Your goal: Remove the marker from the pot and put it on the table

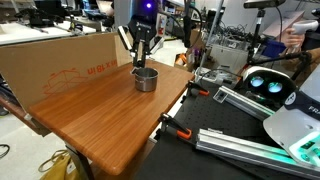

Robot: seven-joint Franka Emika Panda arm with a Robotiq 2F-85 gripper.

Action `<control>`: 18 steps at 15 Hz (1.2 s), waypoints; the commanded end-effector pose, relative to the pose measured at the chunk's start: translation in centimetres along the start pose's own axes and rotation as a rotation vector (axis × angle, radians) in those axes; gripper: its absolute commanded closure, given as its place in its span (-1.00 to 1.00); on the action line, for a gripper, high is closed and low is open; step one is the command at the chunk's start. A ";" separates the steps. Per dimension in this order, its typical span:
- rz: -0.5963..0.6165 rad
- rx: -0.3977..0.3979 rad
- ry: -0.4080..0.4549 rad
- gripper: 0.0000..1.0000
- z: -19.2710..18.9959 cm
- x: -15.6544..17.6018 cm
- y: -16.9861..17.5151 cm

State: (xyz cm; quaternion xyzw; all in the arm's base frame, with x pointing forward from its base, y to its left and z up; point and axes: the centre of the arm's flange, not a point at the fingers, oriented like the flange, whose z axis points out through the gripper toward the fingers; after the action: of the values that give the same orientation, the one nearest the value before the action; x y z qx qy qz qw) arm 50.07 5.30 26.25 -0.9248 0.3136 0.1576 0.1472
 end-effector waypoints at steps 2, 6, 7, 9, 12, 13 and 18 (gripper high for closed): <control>-0.027 0.013 0.074 0.90 1.5 -0.7 -1.0; -0.044 0.024 0.140 0.90 3.5 0.0 -2.4; -0.047 0.020 0.148 0.90 4.1 0.2 -2.7; -0.054 0.011 0.161 0.90 5.8 0.7 -3.4; -0.066 0.002 0.192 0.90 8.3 1.4 -4.3; -0.072 0.002 0.206 0.90 9.0 1.6 -4.6; -0.081 -0.027 0.239 0.90 12.1 2.9 -6.3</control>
State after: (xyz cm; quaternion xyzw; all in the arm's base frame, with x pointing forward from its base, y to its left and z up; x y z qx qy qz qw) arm 52.34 12.08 16.79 -0.9493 0.2873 0.0507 0.1172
